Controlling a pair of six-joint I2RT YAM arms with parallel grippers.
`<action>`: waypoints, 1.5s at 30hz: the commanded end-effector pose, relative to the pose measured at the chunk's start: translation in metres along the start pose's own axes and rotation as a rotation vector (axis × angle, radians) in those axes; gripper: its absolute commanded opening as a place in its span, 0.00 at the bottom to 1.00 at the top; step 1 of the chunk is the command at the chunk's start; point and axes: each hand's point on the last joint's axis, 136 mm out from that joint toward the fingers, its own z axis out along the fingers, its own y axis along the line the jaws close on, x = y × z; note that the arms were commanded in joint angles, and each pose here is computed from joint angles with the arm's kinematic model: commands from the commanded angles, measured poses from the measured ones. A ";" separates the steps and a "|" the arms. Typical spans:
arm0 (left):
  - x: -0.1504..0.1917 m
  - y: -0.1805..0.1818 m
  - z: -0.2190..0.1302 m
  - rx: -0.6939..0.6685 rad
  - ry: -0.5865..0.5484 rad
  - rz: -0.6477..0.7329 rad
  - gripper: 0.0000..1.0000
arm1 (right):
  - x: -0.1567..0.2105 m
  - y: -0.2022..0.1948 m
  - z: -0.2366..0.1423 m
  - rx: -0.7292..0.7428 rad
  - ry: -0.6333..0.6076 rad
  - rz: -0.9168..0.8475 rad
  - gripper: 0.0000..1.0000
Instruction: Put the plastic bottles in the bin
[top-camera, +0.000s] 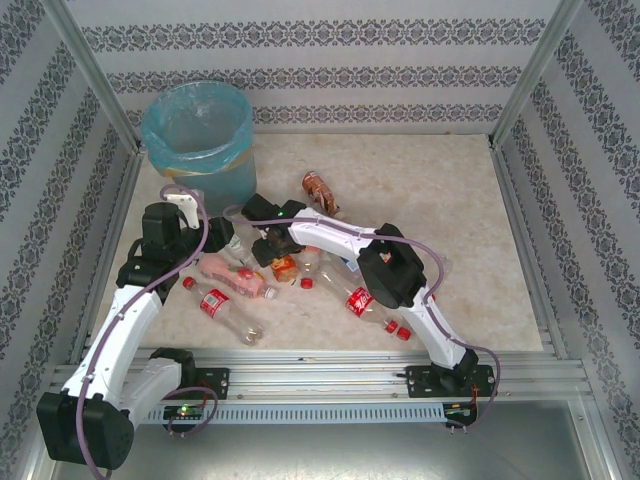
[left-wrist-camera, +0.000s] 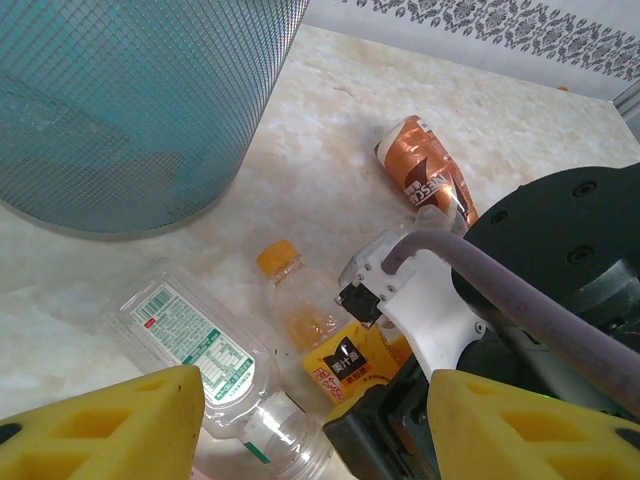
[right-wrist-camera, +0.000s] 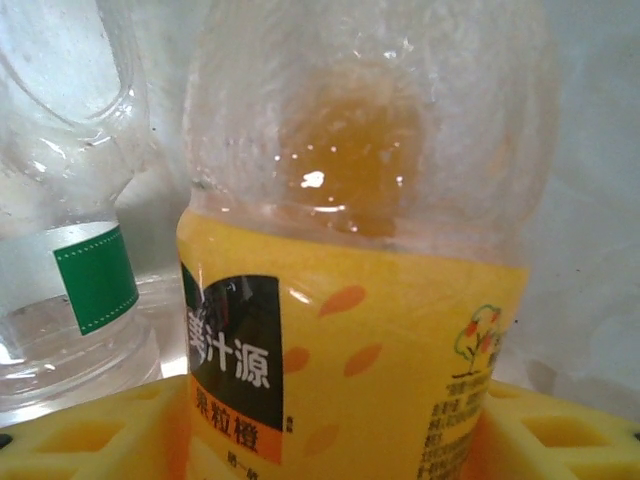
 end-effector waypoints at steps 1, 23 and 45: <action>-0.019 -0.011 -0.004 0.035 -0.059 0.029 0.61 | -0.009 -0.002 -0.025 -0.010 -0.030 0.006 0.61; -0.115 -0.073 -0.055 0.236 -0.317 0.111 0.69 | -0.035 0.016 -0.169 -0.207 -0.508 -0.150 0.53; -0.100 -0.115 -0.046 0.550 -0.152 -0.082 0.54 | -0.012 0.049 -0.247 -0.464 -0.780 -0.249 0.53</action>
